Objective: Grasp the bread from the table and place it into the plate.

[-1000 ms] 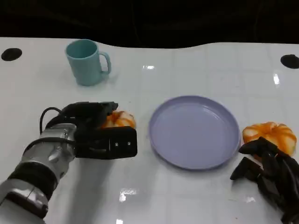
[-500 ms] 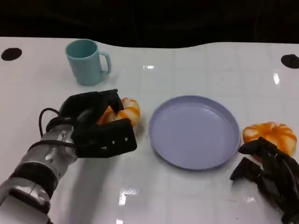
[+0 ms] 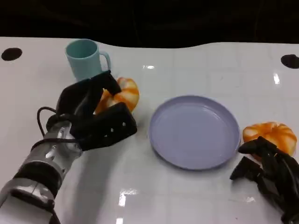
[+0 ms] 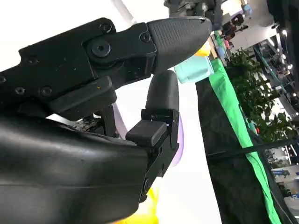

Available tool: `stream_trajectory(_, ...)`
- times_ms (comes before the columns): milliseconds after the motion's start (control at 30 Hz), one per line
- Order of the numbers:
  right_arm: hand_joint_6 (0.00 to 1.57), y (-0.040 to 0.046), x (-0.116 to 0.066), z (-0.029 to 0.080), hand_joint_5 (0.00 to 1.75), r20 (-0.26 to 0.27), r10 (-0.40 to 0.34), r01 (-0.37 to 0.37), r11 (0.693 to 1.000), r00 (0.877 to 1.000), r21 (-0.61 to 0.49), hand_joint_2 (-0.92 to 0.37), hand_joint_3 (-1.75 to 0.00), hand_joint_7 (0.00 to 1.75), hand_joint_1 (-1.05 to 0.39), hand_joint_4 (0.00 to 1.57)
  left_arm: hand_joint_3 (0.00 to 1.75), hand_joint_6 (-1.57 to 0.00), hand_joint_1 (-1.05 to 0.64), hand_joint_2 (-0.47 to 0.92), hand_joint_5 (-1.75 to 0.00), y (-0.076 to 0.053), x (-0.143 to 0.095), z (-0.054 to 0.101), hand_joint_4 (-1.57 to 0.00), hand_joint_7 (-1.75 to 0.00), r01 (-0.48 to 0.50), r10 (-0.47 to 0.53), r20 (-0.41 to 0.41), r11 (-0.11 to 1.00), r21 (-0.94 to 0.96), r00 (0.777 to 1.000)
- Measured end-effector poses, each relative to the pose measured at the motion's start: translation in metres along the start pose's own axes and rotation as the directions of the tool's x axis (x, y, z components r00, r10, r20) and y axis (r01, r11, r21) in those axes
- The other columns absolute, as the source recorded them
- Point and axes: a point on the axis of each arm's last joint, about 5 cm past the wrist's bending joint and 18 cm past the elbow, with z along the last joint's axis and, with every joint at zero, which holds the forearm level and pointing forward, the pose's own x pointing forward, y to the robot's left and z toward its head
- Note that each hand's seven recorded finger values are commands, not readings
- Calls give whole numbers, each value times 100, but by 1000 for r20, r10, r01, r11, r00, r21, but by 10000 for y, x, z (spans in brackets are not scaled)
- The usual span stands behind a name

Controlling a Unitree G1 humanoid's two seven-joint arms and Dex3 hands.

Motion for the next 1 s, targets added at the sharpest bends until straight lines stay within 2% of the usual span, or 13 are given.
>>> stream_trajectory(300, 64, -13, -2, -6, 156, 6, 13, -13, 1000, 1000, -12, -92, -25, 118, -53, 68, 133, -70, -8, 45, -175, 40, 66, 153, -92, -175, -55, 60, 58, 995, -88, 997)
stream_trajectory(433, 64, -22, -1, 1, 155, 4, 12, -12, 1000, 1000, -9, -92, -24, 117, -53, 68, 137, -70, -9, 46, -175, 15, 117, 349, -89, -175, -8, 27, 156, 992, -122, 987)
stream_trajectory(533, 64, -20, 2, 2, 155, 4, 13, -13, 1000, 1000, -9, -92, -23, 116, -53, 68, 135, -70, -10, 44, -175, 20, 173, 518, -88, -175, 52, -22, 240, 991, -122, 971)
stream_trajectory(633, 64, -18, 5, 3, 155, 3, 11, -11, 1000, 1000, -10, -92, -24, 117, -54, 68, 133, -74, -13, 43, -175, 32, 206, 619, -90, -175, 110, -76, 298, 989, -100, 952)
stream_trajectory(767, 64, -16, 5, 6, 156, 4, 5, -5, 1000, 1000, -12, -92, -24, 120, -55, 66, 132, -75, -17, 43, -175, 22, 227, 698, -90, -175, 173, -141, 335, 983, -65, 932)
stream_trajectory(1000, 62, -3, 14, 11, 156, 3, -8, 8, 1000, 1000, -6, -92, -20, 122, -55, 66, 130, -76, -21, 49, -175, 0, 295, 908, -90, -175, 307, -293, 382, 951, 25, 877)
